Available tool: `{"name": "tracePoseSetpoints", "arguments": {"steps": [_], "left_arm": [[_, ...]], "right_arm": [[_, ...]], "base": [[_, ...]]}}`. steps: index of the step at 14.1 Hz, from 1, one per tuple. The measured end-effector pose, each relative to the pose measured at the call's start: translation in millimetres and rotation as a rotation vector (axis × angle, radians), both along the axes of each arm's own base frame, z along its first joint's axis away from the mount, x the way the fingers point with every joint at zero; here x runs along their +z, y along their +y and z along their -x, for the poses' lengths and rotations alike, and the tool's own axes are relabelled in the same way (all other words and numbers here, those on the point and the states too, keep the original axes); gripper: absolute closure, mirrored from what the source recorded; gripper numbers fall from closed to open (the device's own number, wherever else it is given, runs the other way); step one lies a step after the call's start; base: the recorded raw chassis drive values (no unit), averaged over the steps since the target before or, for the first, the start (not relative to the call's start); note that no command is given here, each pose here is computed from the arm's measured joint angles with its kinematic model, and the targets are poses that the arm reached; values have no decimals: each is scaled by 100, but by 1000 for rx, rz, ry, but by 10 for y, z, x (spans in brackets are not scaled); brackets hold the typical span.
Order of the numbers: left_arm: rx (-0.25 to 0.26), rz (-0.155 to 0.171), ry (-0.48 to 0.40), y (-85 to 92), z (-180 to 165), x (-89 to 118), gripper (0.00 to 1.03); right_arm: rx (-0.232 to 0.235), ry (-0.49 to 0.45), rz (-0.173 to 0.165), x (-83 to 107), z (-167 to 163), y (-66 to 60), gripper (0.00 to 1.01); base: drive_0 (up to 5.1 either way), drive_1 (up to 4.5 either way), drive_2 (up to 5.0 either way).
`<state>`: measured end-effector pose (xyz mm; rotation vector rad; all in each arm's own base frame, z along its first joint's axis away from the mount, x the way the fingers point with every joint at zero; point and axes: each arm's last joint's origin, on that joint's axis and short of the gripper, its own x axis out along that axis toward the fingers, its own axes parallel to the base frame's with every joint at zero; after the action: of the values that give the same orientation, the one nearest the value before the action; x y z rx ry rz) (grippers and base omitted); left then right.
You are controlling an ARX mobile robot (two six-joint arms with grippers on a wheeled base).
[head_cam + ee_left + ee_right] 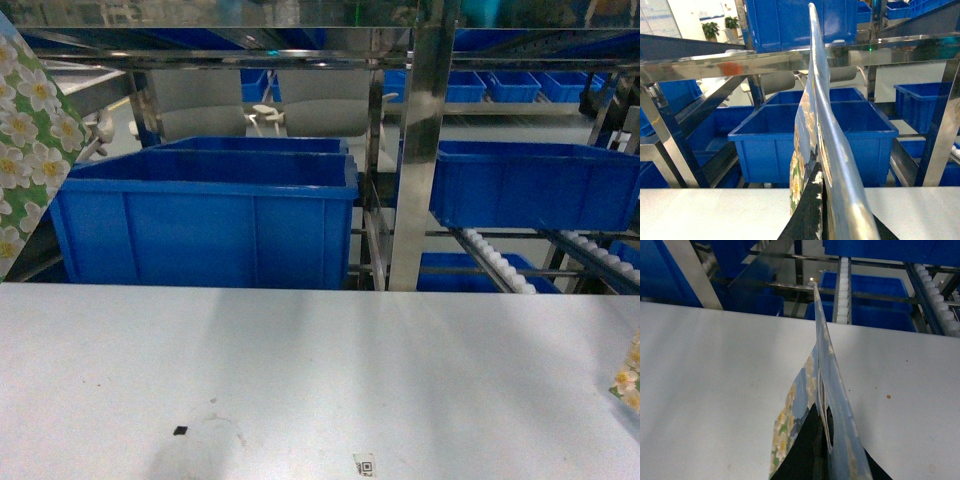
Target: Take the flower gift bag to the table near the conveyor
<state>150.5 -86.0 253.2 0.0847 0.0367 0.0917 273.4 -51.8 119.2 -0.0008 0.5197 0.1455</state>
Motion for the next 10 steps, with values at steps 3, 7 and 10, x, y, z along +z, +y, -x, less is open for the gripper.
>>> {"name": "tracePoseSetpoints", "arguments": {"steps": [3,7,10], "left_arm": [[0,0,0,0,0,0,101],[0,0,0,0,0,0,101],[0,0,0,0,0,0,101]], "right_arm": [[-36,41,39,-166,-17,-6,99],[-11,54,56,-221,76,111,99],[-20,56,46,-89,285,248,74]], "base": [[0,0,0],[0,0,0],[0,0,0]]}}
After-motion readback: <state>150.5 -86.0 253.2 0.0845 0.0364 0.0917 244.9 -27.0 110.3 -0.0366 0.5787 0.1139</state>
